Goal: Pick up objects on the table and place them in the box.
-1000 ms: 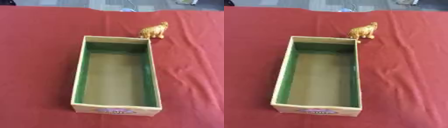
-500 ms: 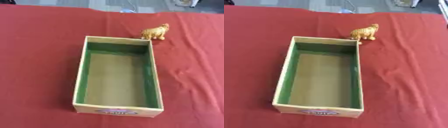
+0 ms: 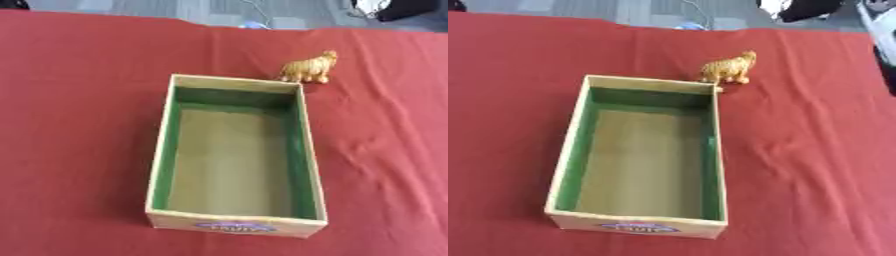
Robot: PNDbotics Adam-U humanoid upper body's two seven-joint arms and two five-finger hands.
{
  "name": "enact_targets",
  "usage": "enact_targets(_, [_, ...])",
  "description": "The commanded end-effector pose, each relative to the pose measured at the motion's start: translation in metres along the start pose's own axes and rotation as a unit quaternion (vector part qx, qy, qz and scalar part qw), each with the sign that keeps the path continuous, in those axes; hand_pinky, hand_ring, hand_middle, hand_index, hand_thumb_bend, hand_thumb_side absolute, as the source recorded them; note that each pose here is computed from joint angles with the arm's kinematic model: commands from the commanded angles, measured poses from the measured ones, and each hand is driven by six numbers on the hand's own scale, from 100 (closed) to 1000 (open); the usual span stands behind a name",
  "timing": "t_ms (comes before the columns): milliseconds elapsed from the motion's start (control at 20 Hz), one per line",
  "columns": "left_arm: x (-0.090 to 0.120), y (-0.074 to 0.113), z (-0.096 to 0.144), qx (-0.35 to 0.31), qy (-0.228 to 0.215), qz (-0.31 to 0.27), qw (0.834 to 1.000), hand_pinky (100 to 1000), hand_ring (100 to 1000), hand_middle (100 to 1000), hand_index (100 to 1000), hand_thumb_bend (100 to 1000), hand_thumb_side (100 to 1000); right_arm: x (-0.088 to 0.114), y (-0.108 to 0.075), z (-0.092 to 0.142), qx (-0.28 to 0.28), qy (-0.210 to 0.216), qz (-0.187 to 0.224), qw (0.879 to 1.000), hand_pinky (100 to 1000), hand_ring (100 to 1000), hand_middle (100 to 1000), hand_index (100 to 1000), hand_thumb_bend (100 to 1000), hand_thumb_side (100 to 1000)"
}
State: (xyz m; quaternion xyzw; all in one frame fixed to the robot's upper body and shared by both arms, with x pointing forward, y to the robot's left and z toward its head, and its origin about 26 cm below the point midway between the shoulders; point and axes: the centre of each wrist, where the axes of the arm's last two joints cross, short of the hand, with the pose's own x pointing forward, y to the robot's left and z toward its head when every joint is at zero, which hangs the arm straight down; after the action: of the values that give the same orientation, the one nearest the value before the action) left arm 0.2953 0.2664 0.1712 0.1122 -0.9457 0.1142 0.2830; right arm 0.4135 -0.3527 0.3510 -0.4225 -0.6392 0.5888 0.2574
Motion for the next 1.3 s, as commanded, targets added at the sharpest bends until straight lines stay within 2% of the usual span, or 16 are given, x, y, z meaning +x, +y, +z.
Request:
enact_targets(50, [0.005,0.001,-0.005,-0.011,-0.013,0.0,1.0,507,502,531,708,100,767,-0.006,-0.011,0.003,0.02,0.003,0.034,0.999,937,889,855,977,100,527])
enact_targets(200, [0.005,0.0,-0.004,-0.011,-0.011,0.001,1.0,507,502,531,708,100,768,-0.007,-0.007,0.002,0.048,0.004,0.049,0.998,949,907,880,1000,100,532])
enact_targets(300, [0.005,0.0,-0.004,-0.011,-0.011,0.002,1.0,507,502,531,708,100,768,-0.008,-0.006,0.001,0.068,0.006,0.056,0.996,958,918,898,1000,100,567])
enact_targets(500, [0.005,0.0,-0.004,-0.012,-0.01,0.002,1.0,508,502,530,707,100,768,-0.009,-0.002,0.0,0.088,-0.001,0.054,0.995,972,927,913,1000,100,573])
enact_targets(700, [0.005,0.0,-0.004,-0.012,-0.011,0.002,1.0,508,501,530,706,100,768,-0.012,0.0,0.002,0.105,0.004,0.061,0.993,981,939,953,1000,226,618])
enact_targets(850, [0.005,0.0,-0.004,-0.013,-0.011,0.001,1.0,508,501,530,705,100,768,-0.012,0.003,0.003,0.121,0.015,0.089,0.988,986,951,975,1000,363,659])
enact_targets(1000, [0.005,0.0,-0.005,-0.015,-0.013,0.001,1.0,508,500,530,705,100,766,-0.013,0.01,0.004,0.135,0.018,0.11,0.985,991,957,990,1000,410,664])
enact_targets(1300, [0.005,0.0,-0.005,-0.015,-0.013,0.001,1.0,508,500,530,705,100,766,-0.016,0.015,0.004,0.136,0.019,0.122,0.983,991,957,990,1000,410,664])
